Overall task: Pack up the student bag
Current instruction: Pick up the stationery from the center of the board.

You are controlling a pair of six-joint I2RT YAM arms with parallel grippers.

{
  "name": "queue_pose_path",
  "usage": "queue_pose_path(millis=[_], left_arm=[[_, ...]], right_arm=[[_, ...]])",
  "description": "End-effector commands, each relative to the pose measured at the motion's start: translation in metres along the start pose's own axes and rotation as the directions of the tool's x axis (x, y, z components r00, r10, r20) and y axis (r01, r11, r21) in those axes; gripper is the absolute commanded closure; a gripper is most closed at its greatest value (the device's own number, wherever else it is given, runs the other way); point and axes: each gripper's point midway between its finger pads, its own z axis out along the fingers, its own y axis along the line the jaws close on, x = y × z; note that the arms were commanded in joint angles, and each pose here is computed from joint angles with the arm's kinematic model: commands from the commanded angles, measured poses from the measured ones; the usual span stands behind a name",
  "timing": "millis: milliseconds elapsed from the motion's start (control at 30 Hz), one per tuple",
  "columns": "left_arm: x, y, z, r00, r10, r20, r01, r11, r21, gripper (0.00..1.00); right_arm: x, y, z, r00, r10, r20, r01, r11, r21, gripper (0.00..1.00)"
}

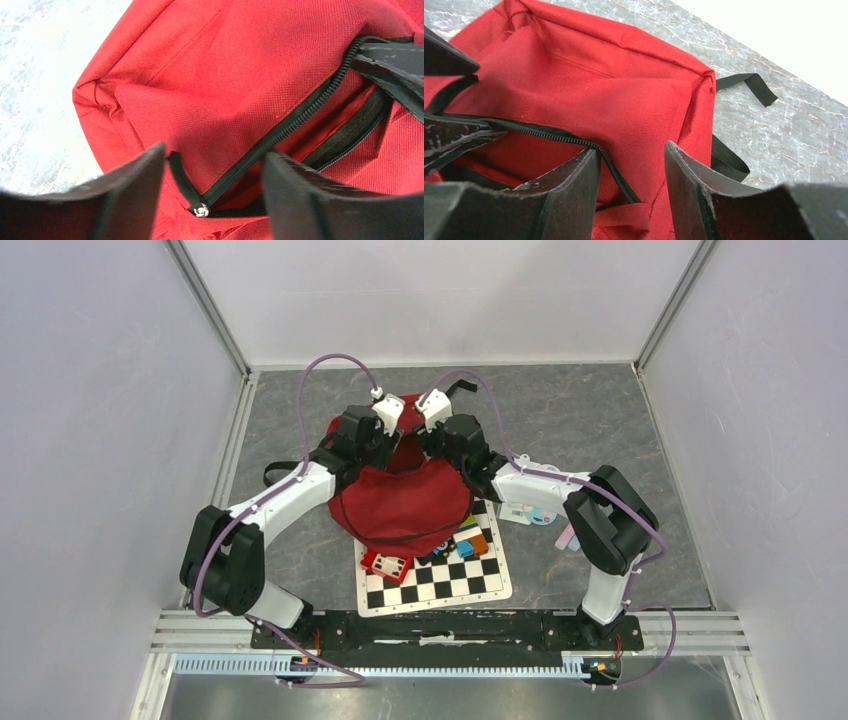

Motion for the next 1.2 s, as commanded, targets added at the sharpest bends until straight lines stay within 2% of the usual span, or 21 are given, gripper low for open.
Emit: queue_pose_path(millis=[0, 167, 267, 467, 600, 800, 933, 1000, 1167], left_arm=[[-0.025, 0.005, -0.001, 0.997, -0.004, 0.082, 0.009, 0.998, -0.066, 0.49], [-0.037, -0.006, -0.013, 0.993, -0.022, 0.119, 0.022, 1.0, 0.002, 0.87], [-0.039, -0.01, -0.014, 0.994, -0.021, 0.109, 0.018, 0.999, 0.028, 0.98], [-0.036, -0.013, -0.008, 0.998, -0.018, 0.061, 0.015, 0.999, 0.047, 0.98], [-0.035, -0.016, -0.008, 0.999, -0.029, 0.021, 0.027, 0.998, 0.06, 0.98], [-0.038, -0.026, -0.013, 0.999, -0.03, -0.028, 0.032, 0.999, 0.044, 0.98], [-0.036, -0.028, -0.011, 0.997, -0.025, -0.071, 0.027, 0.999, 0.033, 0.98], [-0.033, -0.027, -0.008, 0.995, -0.026, -0.094, 0.028, 0.999, 0.023, 0.98], [-0.034, -0.027, -0.009, 0.995, -0.027, -0.1, 0.029, 0.999, 0.019, 0.98]], right_arm=[[-0.054, -0.007, -0.014, 0.99, 0.061, 0.124, -0.059, 0.998, -0.015, 0.45], [-0.049, -0.009, -0.026, 0.994, 0.07, 0.089, -0.068, 0.997, -0.024, 0.39], [-0.041, -0.014, -0.042, 0.996, 0.078, 0.052, -0.077, 0.997, -0.017, 0.31], [-0.027, -0.036, -0.094, 0.993, 0.113, -0.045, -0.111, 0.993, 0.042, 0.13], [0.006, -0.056, -0.136, 0.969, 0.17, -0.178, -0.153, 0.983, 0.104, 0.09], [0.083, -0.104, -0.21, 0.859, 0.324, -0.397, -0.19, 0.921, 0.341, 0.07], [0.121, -0.137, -0.256, 0.792, 0.433, -0.429, -0.183, 0.84, 0.51, 0.04], [0.138, -0.149, -0.274, 0.755, 0.5, -0.423, -0.206, 0.794, 0.571, 0.1], [0.179, -0.158, -0.297, 0.657, 0.624, -0.423, -0.27, 0.718, 0.641, 0.1]])
